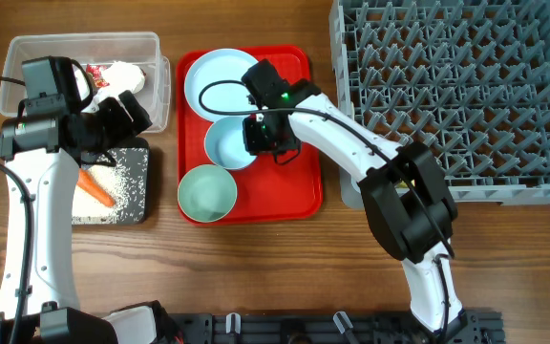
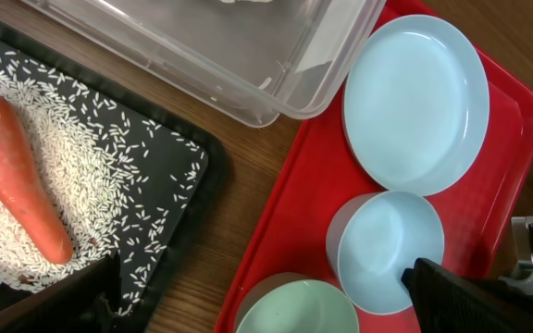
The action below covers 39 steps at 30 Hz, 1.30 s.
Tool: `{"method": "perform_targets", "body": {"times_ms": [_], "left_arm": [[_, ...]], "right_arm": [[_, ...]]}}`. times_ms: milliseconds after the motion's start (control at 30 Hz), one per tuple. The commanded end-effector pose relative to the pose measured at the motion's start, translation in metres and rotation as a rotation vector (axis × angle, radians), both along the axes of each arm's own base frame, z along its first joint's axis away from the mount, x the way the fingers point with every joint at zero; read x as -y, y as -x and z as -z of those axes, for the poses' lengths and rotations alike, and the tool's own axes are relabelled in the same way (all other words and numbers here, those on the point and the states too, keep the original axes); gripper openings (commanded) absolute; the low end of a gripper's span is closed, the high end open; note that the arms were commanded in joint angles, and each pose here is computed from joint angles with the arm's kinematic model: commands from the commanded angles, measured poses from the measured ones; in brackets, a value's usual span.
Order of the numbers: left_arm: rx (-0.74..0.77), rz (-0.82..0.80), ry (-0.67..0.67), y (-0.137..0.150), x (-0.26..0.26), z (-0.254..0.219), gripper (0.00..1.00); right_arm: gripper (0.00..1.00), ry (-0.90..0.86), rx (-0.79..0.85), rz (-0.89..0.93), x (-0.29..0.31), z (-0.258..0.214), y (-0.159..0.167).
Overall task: Sort waste into correct bins and load items into the dishwasher rack
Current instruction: 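Grasp the light-blue bowl on the red tray with the right gripper, then carry the light-blue bowl into the back of the grey rack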
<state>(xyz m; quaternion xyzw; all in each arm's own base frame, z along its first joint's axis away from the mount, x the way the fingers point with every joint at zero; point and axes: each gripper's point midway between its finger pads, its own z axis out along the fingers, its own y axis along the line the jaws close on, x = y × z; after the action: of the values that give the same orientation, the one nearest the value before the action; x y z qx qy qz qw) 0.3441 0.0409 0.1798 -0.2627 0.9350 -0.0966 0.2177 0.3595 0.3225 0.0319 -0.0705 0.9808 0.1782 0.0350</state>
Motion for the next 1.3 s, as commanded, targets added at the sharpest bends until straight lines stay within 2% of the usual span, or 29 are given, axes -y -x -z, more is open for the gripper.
{"method": "perform_targets", "body": {"times_ms": [0, 100, 233, 400, 667, 733, 867, 1000, 1133, 1267], "left_arm": [[-0.003, -0.009, 0.013, -0.001, -0.001, 0.001, 1.00], [-0.003, -0.009, 0.013, -0.001, -0.001, 0.001, 1.00], [-0.003, -0.009, 0.013, -0.001, -0.001, 0.001, 1.00], [-0.003, -0.009, 0.013, -0.001, -0.001, 0.001, 1.00], [-0.003, -0.009, 0.013, -0.001, -0.001, 0.001, 1.00], [-0.003, -0.009, 0.013, -0.001, -0.001, 0.001, 1.00], [-0.003, -0.009, 0.013, -0.001, -0.001, 0.001, 1.00], [-0.003, -0.009, 0.013, -0.001, -0.001, 0.001, 1.00], [-0.003, -0.009, 0.013, -0.001, -0.001, 0.001, 1.00], [-0.003, -0.009, 0.013, -0.001, -0.001, 0.001, 1.00]], "right_arm": [[0.19, 0.008, -0.023, 0.019, 0.001, 0.009, 0.001], [0.04, 0.008, -0.023, 0.020, 0.002, 0.009, 0.001], [0.04, 0.008, -0.021, 0.025, 0.005, 0.005, 0.000], [0.04, 0.020, 0.065, 0.021, 0.024, -0.029, -0.014], [0.04, 0.088, 0.413, 0.126, 0.094, -0.141, -0.060], [0.04, 0.180, 0.546, 0.199, 0.126, -0.176, -0.071], [0.04, 0.540, 0.865, 0.451, 0.210, -0.253, -0.089], [0.04, 0.824, 1.027, 0.599, 0.253, -0.293, -0.097], [0.04, 0.995, 1.059, 0.578, 0.266, -0.289, -0.124], [0.04, 1.196, 1.014, 0.446, 0.272, -0.259, -0.155]]}}
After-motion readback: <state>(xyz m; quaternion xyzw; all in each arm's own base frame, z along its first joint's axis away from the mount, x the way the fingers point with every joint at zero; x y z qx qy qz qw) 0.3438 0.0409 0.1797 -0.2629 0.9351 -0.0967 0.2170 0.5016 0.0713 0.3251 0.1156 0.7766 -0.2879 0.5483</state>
